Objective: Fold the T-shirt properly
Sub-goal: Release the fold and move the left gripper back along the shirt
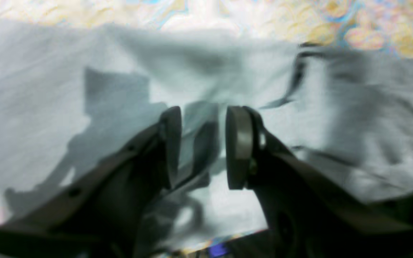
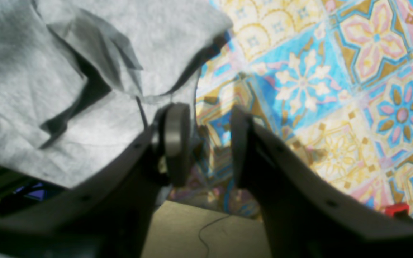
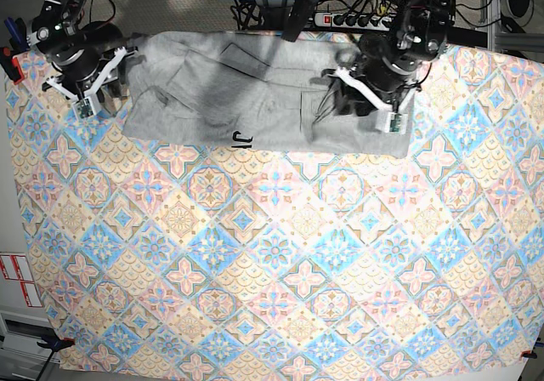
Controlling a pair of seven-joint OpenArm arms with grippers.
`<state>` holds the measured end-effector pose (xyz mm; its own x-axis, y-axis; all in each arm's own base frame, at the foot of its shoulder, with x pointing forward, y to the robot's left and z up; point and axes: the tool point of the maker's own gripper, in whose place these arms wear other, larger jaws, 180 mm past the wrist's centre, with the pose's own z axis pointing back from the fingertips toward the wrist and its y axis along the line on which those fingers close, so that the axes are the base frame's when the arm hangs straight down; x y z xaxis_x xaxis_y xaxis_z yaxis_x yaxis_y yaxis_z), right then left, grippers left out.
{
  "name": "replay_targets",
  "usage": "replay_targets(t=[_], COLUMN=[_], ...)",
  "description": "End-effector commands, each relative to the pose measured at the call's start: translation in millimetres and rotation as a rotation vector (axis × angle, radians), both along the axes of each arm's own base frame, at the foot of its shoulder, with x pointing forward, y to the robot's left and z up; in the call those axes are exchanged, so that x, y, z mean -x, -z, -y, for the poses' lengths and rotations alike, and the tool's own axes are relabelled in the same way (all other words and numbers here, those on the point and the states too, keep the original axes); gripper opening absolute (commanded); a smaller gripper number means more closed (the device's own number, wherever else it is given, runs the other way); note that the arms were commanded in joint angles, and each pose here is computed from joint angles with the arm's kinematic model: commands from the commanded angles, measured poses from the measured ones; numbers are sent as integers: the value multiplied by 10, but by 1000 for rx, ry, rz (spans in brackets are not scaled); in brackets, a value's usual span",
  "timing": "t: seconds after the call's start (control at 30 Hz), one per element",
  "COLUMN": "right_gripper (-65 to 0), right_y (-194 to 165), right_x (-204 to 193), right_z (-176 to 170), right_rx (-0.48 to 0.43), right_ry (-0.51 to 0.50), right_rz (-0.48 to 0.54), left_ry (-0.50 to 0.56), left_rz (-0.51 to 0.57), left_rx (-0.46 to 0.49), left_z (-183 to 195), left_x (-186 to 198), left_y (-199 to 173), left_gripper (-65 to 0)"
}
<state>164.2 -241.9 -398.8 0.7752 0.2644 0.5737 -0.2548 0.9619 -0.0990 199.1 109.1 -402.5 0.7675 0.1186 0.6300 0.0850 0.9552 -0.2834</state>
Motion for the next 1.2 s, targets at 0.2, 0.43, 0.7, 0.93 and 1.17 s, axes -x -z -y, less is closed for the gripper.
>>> replay_targets(t=[0.2,0.43,0.7,0.93,1.17], right_gripper=[-454,-454,-454,-454,-450], right_y=[-89,-99,-119,-119,-96], right_x=[-60,-86,-135,-133,-125], right_z=[19,21,22,38,165], right_rx=[5,6,7,11,44], right_ry=[-7,-7,-7,-6,-29], right_rz=[36,41,52,50,26], left_ry=[-18,96,216,251,201], left_rz=[2,-89,-137,-92,-4], left_rx=[-39,2,77,68,44], left_z=[-221,181,672,657,448], left_x=[69,365,617,564,271], left_y=[-12,216,262,128,-87], left_gripper=[-432,-432,-433,-469,-483])
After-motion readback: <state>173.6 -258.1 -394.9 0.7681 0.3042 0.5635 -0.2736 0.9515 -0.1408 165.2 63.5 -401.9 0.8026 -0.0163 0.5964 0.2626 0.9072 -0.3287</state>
